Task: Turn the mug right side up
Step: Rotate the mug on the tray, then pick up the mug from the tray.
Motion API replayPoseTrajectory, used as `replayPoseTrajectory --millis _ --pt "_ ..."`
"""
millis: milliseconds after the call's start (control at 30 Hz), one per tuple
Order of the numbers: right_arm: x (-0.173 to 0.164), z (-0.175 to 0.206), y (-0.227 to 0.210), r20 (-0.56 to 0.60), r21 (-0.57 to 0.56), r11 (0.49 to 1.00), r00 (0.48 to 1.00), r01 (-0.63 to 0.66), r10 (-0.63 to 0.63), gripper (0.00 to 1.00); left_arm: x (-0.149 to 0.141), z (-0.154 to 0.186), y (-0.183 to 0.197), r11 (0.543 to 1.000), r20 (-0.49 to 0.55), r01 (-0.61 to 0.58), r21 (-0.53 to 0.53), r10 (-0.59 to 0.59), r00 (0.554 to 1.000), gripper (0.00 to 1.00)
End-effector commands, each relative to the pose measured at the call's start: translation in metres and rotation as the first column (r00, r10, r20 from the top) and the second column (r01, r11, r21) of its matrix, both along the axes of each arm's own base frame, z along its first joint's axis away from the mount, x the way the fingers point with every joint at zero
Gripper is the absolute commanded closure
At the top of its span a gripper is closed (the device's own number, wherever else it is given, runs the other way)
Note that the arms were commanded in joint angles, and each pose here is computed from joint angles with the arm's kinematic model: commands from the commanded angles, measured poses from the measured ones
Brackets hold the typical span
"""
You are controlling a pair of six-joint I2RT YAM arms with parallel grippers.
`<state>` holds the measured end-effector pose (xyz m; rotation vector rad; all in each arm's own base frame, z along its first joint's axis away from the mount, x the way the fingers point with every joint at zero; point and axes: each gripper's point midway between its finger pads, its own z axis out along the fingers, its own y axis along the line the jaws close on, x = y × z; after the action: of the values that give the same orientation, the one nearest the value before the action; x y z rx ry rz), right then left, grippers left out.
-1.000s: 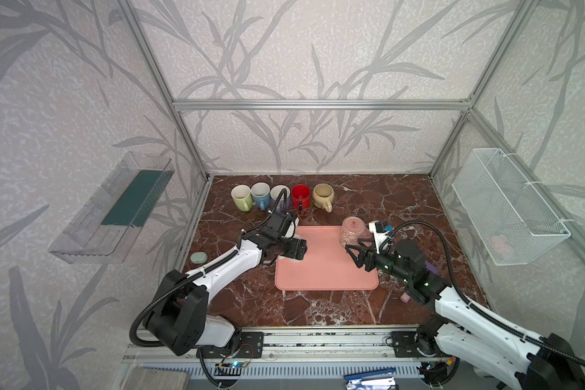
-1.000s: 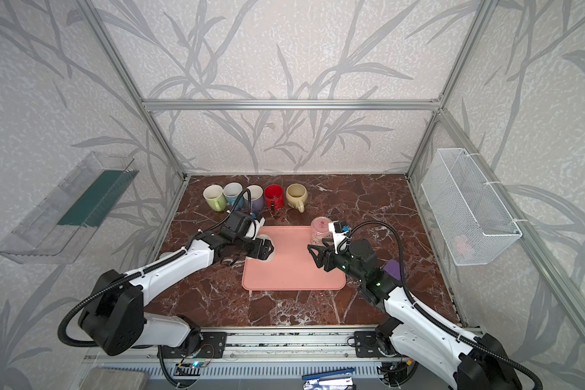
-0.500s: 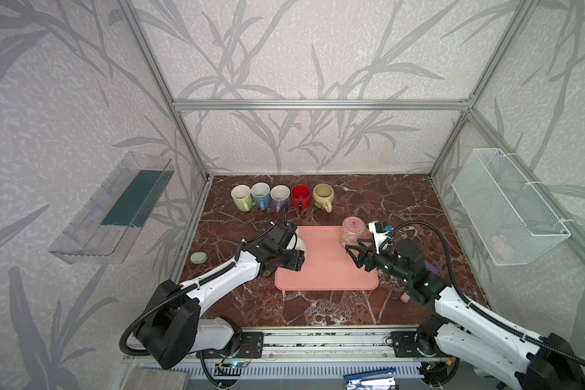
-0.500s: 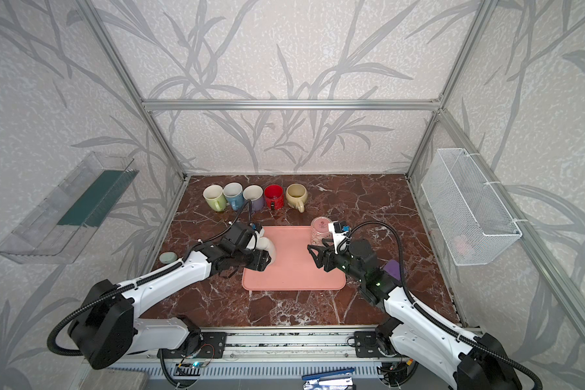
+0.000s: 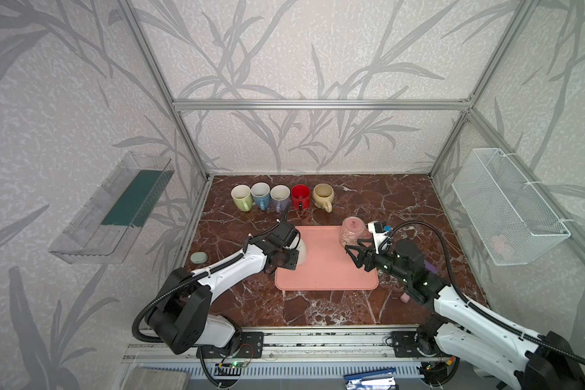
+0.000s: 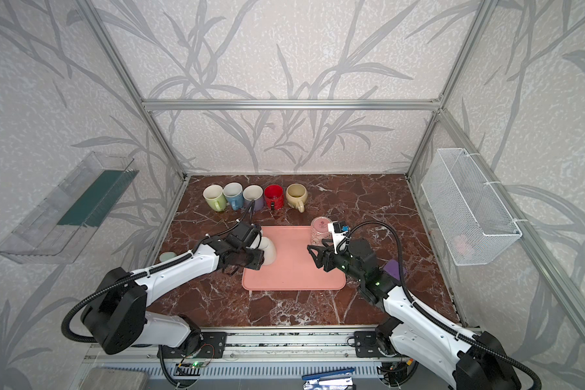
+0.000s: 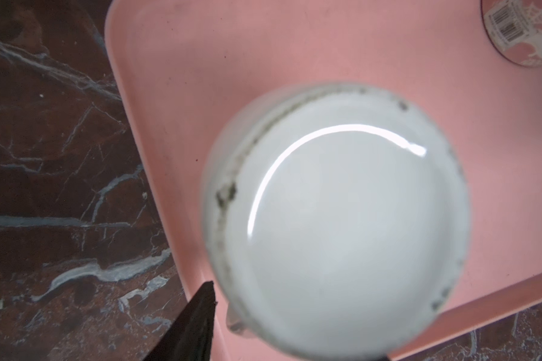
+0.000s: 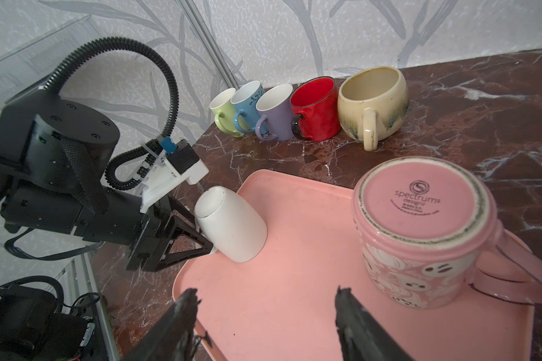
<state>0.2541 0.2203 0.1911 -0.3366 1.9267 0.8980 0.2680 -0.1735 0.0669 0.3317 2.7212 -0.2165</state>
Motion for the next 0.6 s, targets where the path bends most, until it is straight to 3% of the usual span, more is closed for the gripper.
replayPoseTrajectory --millis 0,567 --pt "0.0002 0.0046 0.0022 0.012 0.016 1.000 1.000 -0.006 0.006 0.30 0.0039 0.0069 -0.0001 1.000 0.003 -0.006 0.016 0.006 1.000 0.50" --pt "0.0009 0.0045 0.0020 0.010 0.018 1.000 1.000 -0.003 0.003 0.31 0.0093 0.0056 0.0004 0.998 -0.006 0.009 0.059 -0.009 1.000 0.65"
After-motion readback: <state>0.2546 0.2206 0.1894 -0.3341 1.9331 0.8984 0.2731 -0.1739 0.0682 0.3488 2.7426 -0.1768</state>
